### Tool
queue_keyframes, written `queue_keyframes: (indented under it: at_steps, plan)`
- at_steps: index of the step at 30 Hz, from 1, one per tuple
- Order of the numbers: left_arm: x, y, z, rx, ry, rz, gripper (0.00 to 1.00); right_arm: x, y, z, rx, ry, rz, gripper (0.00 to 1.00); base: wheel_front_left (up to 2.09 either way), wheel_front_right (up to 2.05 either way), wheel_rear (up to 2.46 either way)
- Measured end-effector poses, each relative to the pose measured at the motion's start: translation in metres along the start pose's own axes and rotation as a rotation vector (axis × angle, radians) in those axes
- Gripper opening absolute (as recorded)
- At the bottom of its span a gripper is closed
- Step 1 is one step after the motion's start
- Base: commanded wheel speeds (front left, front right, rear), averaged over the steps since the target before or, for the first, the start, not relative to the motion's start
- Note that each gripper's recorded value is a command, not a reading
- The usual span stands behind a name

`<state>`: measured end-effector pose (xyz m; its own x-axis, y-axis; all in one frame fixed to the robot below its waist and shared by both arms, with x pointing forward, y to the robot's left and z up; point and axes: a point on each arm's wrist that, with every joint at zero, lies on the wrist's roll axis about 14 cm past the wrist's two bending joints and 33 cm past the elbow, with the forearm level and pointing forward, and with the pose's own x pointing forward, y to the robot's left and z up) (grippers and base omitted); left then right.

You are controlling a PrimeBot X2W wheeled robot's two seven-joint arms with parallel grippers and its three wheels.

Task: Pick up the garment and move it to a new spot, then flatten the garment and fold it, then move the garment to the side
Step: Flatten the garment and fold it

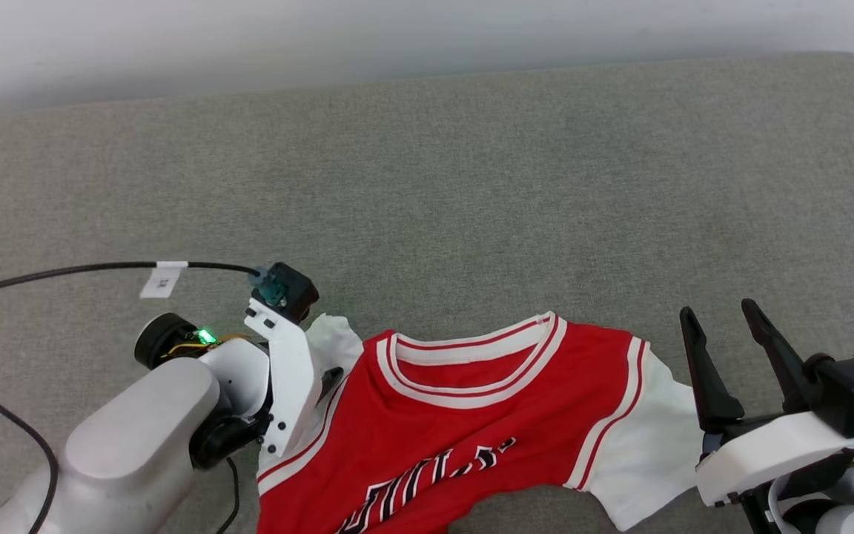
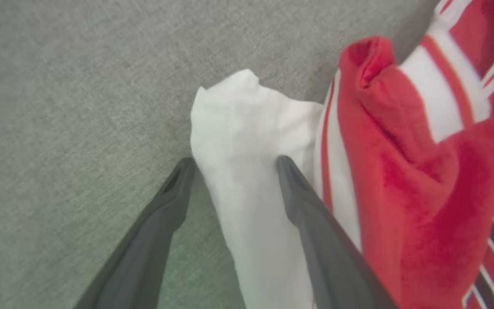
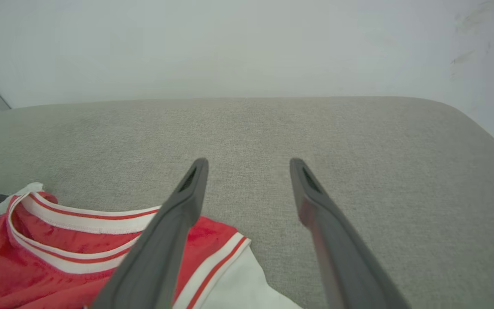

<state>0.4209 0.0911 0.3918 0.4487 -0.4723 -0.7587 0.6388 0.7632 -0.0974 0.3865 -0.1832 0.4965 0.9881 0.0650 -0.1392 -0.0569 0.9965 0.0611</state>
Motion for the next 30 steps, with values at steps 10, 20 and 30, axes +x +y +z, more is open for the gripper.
queue_keyframes:
  at_steps: [10, 20, 30]
  plan:
    - [0.020, -0.006, -0.017, 0.036, 0.234, -0.067, 0.00, 0.003, -0.012, -0.013, 0.019, 0.029, -0.037, 1.00, 0.00, 0.00, 0.00]
    - [0.004, 0.008, 0.003, -0.012, 0.006, 0.059, 0.00, -0.011, -0.039, -0.031, 0.105, 0.121, -0.116, 1.00, 0.00, 0.00, 0.00]
    - [-0.058, 0.023, 0.020, -0.107, -0.284, 0.225, 0.00, -0.052, -0.057, -0.099, 0.139, 0.575, -0.095, 1.00, 0.00, 0.00, 0.00]
